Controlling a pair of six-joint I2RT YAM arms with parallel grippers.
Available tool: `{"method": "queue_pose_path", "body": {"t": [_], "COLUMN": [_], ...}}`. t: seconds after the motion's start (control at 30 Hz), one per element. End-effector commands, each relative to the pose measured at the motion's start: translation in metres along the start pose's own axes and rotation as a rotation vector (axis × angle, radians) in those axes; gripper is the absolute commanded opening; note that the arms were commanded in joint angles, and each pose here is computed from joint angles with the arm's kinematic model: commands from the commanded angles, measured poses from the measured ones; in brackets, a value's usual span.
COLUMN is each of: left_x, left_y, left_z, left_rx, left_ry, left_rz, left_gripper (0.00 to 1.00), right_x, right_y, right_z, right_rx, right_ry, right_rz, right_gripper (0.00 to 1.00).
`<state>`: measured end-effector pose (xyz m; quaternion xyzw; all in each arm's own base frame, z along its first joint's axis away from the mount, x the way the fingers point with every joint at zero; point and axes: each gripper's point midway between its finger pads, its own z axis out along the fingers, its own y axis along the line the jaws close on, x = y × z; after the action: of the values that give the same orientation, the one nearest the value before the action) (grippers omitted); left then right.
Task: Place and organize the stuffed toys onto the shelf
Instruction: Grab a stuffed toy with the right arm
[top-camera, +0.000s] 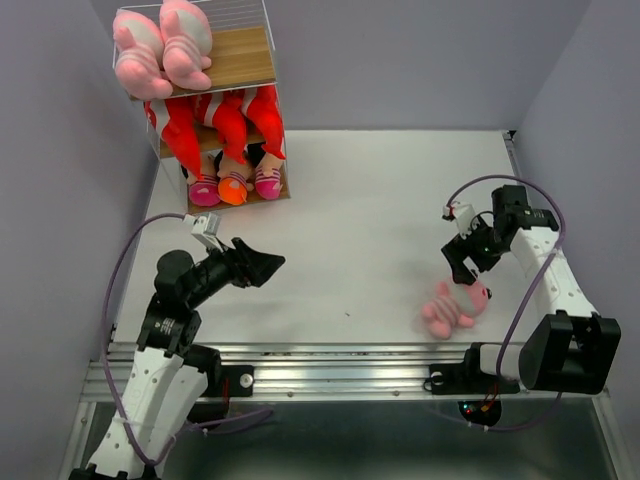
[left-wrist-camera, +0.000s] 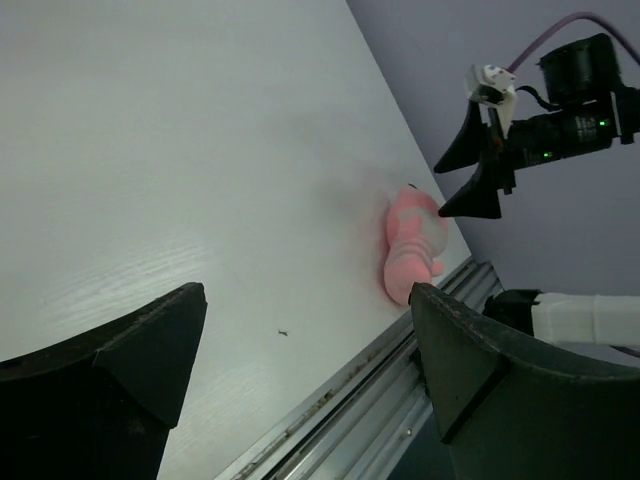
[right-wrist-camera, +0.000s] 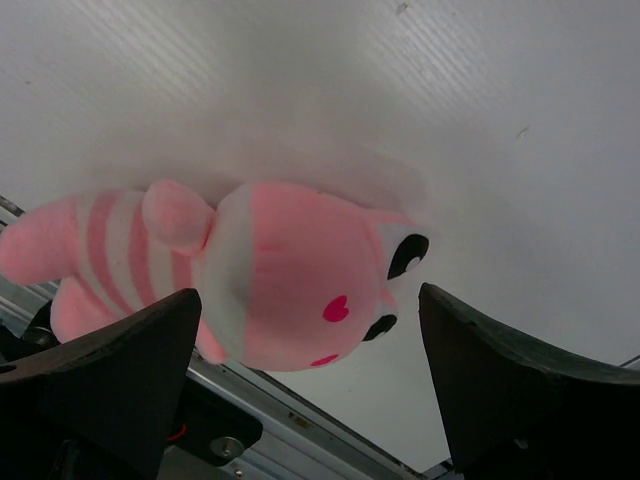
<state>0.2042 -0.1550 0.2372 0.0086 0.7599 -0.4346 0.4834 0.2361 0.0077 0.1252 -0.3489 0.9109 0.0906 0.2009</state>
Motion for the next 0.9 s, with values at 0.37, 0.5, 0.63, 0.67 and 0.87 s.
{"method": "queue_pose_path", "body": {"t": [0.37, 0.5, 0.63, 0.67, 0.87], "left_x": [0.069, 0.103, 0.131, 0.135, 0.156], "left_y": [-0.085, -0.091, -0.105, -0.11, -0.138], "left_z": [0.06, 0.084, 0.102, 0.105, 0.133], "left_rx": [0.249, 0.242, 0.245, 0.252, 0.224], "left_ry": [0.098, 0.165, 0.225, 0.234, 0.281], "left_rz": [-0.109, -0.164, -0.193, -0.211, -0.259], "left_gripper": [0.94, 0.92, 0.92, 0.92, 0.92], "right_x": [0.049, 0.019, -0.021, -0.03, -0.069], "right_y": [0.007, 0.012, 0.018, 0.019, 0.019], "right_z": [0.047, 0.038, 0.018, 0.011, -0.007], "right_rx": [-0.023, -0.048, -0.073, -0.071, -0.084], "right_ry": [0.136, 0.001, -0.171, -0.211, -0.37], "right_rz": [0.088, 0.093, 0.076, 0.086, 0.156], "right_gripper": [0.36, 0.03, 0.01, 0.01, 0.01]}}
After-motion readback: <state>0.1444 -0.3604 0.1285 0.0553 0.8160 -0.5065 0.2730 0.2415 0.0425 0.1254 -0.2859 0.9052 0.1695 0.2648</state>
